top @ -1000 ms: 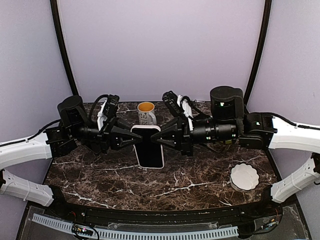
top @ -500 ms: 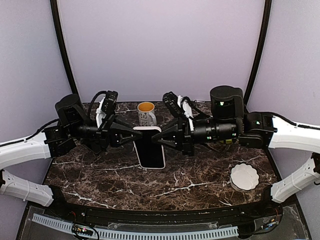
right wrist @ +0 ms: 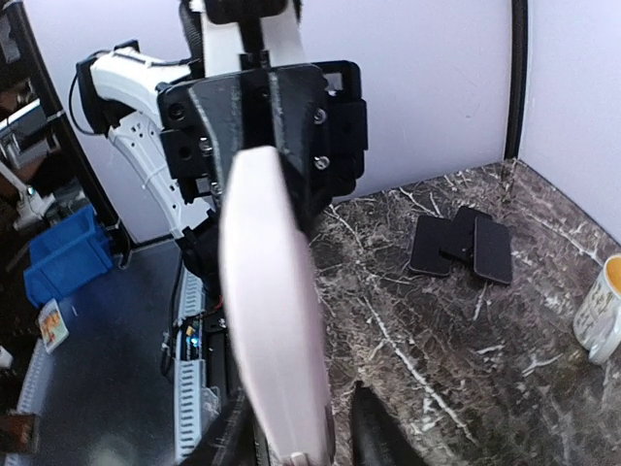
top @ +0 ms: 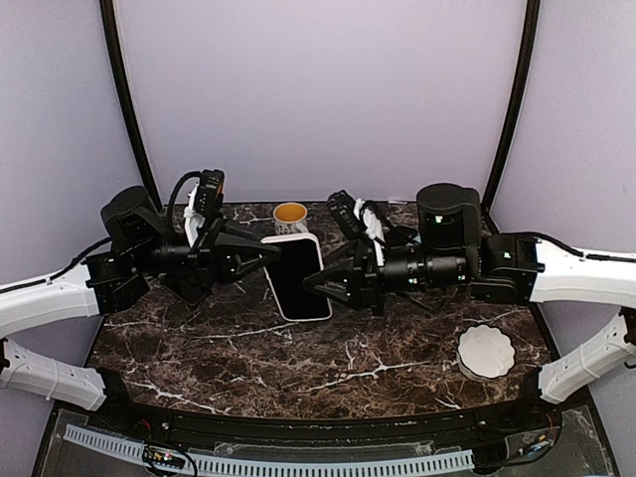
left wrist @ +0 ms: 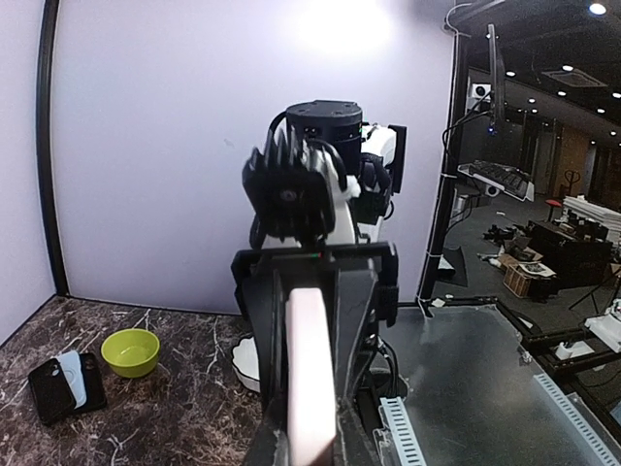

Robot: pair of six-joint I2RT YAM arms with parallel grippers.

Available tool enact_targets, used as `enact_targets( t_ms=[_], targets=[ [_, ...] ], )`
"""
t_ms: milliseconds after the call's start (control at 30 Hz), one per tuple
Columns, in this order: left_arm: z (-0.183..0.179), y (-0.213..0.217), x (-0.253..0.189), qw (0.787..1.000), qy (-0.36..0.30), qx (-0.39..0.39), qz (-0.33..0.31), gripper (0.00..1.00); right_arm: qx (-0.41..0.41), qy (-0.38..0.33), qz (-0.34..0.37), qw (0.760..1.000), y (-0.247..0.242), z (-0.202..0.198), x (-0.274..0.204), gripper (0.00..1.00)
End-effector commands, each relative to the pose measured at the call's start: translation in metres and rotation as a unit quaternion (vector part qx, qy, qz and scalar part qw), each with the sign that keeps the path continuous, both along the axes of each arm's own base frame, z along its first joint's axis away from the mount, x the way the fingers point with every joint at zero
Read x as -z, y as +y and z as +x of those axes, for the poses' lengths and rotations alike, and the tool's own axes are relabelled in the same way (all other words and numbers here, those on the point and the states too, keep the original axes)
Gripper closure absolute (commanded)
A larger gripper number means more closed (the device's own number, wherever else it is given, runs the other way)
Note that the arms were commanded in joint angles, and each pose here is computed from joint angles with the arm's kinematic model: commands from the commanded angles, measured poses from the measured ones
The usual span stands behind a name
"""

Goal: Put the phone into the phone case
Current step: Pass from the left arm to the right

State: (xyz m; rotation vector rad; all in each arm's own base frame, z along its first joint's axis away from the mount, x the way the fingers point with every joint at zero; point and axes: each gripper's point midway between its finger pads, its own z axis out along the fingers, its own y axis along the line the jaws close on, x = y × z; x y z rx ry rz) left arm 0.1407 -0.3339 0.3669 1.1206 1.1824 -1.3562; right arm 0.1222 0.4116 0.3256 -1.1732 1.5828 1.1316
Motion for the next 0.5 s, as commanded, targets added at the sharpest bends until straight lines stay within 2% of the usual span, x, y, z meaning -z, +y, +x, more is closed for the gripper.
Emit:
enact_targets(
  t_ms=[0,33,233,267,367,433,467],
  targets=[
    [-0.011,0.010,-0.035,0.998,-0.036,0.006,-0.056,1.00,0.007,0.009,0.028,1.000,0.003,0.005,-0.005,0.91],
    [-0.011,0.010,-0.035,0.998,-0.037,0.005,-0.055,1.00,0.008,0.011,0.030,0.999,0.003,0.005,-0.004,0.99],
    [-0.013,0.009,-0.030,0.998,-0.039,0.012,-0.044,1.00,0.003,0.009,0.052,0.999,-0.002,0.003,-0.016,1.00],
    [-0.012,0.007,-0.023,0.999,-0.031,0.014,-0.031,0.97,0.001,0.004,0.064,0.998,-0.003,0.002,-0.025,1.00],
    [-0.010,0.001,-0.005,1.000,-0.009,0.023,-0.003,0.63,-0.005,-0.015,0.099,0.995,-0.008,-0.001,-0.052,1.00],
    [-0.012,-0.001,0.008,1.000,-0.001,0.031,0.008,0.52,-0.004,-0.028,0.119,0.992,-0.012,-0.002,-0.067,1.00],
    [-0.013,-0.001,0.010,0.999,-0.005,0.031,0.006,0.50,-0.001,-0.035,0.131,0.991,-0.014,-0.002,-0.075,1.00]
  ],
)
